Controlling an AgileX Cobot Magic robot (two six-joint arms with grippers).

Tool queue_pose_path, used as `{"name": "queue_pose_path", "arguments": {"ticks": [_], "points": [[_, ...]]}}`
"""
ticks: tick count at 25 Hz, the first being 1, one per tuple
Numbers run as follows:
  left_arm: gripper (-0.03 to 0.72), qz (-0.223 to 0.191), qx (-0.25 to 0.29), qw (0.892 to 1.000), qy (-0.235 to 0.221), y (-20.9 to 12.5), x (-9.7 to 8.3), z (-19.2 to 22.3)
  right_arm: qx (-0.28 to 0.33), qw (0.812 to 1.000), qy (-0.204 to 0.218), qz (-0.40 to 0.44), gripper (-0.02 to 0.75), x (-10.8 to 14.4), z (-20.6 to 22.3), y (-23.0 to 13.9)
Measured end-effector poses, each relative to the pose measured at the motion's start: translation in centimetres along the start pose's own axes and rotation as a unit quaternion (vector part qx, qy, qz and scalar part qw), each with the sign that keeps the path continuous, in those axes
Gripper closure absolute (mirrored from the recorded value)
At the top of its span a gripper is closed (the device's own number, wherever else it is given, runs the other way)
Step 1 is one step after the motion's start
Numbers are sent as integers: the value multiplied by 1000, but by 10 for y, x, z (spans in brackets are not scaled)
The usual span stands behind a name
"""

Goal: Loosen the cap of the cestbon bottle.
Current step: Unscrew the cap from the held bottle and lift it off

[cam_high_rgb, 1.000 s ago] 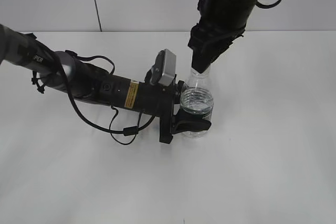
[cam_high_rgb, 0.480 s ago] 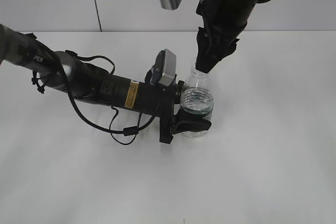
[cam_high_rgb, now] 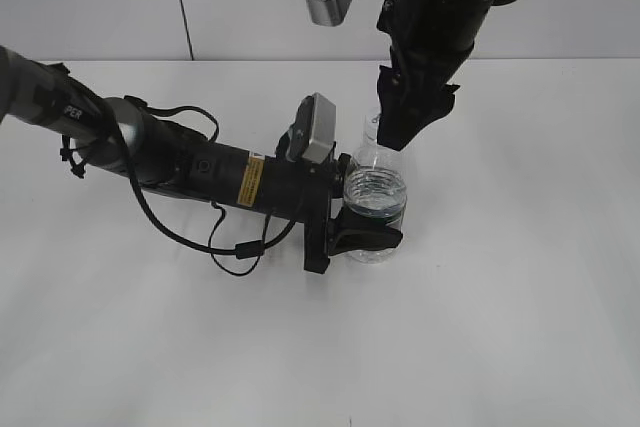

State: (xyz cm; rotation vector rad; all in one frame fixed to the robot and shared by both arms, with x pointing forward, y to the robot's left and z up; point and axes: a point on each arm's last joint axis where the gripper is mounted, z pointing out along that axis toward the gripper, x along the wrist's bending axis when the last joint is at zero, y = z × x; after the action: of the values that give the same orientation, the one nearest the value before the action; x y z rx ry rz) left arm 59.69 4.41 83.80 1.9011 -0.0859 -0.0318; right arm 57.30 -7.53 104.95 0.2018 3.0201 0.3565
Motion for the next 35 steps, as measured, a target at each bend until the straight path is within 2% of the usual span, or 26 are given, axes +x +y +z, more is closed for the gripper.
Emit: {"name": "queue_pose_path", "arguments": {"ticks": [4,7,9,14,16,18,23,29,35], "points": [[286,0,0,1000,0,0,0,0,-9,999,-10,48,163,2,-11,0],[286,0,0,1000,0,0,0,0,-25,987,-22,157,159,3,-26,2],[286,0,0,1000,0,0,0,0,-38,968,-26,249,159,2,-33,4],[286,0,0,1000,0,0,0,0,-48,912,-21,407,159,1,-36,6],[286,0,0,1000,0,0,0,0,-50,894,-17,444,159,1,-37,6],[286,0,0,1000,0,0,0,0,-51,886,-13,461,159,2,-36,7],[286,0,0,1000,0,0,0,0,-40,879,2,476,162,-1,-22,9],[286,0,0,1000,0,0,0,0,-30,879,-1,476,221,-3,-16,8],[286,-2,-1,1000,3,0,0,0,-20,879,1,477,233,-5,-7,8]]}}
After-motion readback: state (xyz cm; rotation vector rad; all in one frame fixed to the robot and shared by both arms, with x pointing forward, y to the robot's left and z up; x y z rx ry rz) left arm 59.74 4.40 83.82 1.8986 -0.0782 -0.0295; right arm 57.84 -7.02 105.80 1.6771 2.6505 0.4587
